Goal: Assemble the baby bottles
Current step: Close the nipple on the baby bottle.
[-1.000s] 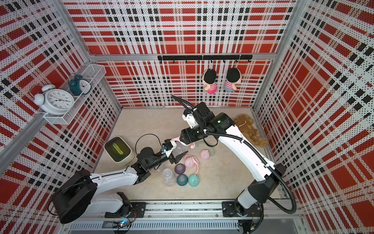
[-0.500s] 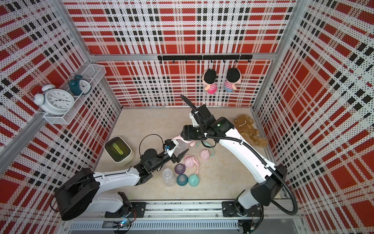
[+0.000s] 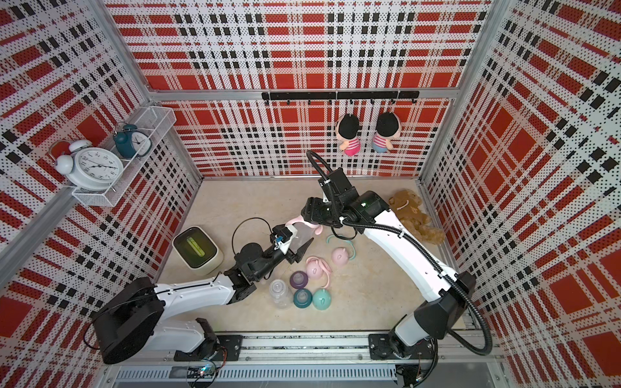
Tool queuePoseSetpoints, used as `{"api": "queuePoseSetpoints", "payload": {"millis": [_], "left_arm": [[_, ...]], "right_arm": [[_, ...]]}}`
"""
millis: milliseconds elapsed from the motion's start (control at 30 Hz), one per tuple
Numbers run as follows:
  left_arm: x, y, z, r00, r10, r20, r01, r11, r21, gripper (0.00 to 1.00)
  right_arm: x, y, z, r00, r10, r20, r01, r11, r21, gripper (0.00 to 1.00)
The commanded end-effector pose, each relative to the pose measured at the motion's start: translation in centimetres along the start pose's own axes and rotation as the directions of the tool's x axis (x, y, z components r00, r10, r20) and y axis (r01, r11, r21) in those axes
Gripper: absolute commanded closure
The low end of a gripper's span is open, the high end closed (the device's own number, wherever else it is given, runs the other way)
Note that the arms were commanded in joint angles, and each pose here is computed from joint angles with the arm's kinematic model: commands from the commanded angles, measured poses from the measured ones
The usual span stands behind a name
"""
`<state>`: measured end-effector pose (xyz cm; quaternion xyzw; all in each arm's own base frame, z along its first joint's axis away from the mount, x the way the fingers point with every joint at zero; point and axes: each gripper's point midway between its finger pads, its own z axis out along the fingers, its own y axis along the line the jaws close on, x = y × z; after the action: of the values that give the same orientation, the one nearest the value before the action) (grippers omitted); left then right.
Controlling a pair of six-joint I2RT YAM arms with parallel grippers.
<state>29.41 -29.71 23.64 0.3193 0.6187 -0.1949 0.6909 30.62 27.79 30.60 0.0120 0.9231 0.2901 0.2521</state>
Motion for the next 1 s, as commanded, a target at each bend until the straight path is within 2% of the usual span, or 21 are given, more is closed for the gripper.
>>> {"api": "queuePoseSetpoints", "payload": {"millis": [0,367,500,800,967], "left_arm": [[-4.9,1.7,0.8,0.989,-0.014,0.148,0.025,0.997,-0.069,1.00],[-4.2,1.1,0.7,0.990,0.017,0.142,-0.011,0.999,-0.048,1.00],[-3.9,0.8,0.8,0.990,0.024,0.140,-0.020,0.999,-0.035,1.00],[-3.6,0.6,0.8,0.990,0.035,0.136,-0.031,0.999,-0.027,1.00],[-4.0,0.7,0.4,0.986,-0.001,0.167,-0.004,1.000,0.029,1.00]], "right_arm": [[2.0,1.6,-0.4,0.995,0.041,-0.093,-0.046,0.998,-0.050,0.35],[1.7,2.1,-1.1,0.996,-0.032,-0.078,0.029,0.999,-0.043,0.25],[1.7,2.4,-1.4,0.997,-0.040,-0.073,0.036,0.998,-0.058,0.25],[1.8,2.3,-1.5,0.995,-0.067,-0.073,0.063,0.997,-0.054,0.15],[1.7,2.5,-2.4,0.992,-0.115,-0.049,0.111,0.992,-0.064,0.10]]}}
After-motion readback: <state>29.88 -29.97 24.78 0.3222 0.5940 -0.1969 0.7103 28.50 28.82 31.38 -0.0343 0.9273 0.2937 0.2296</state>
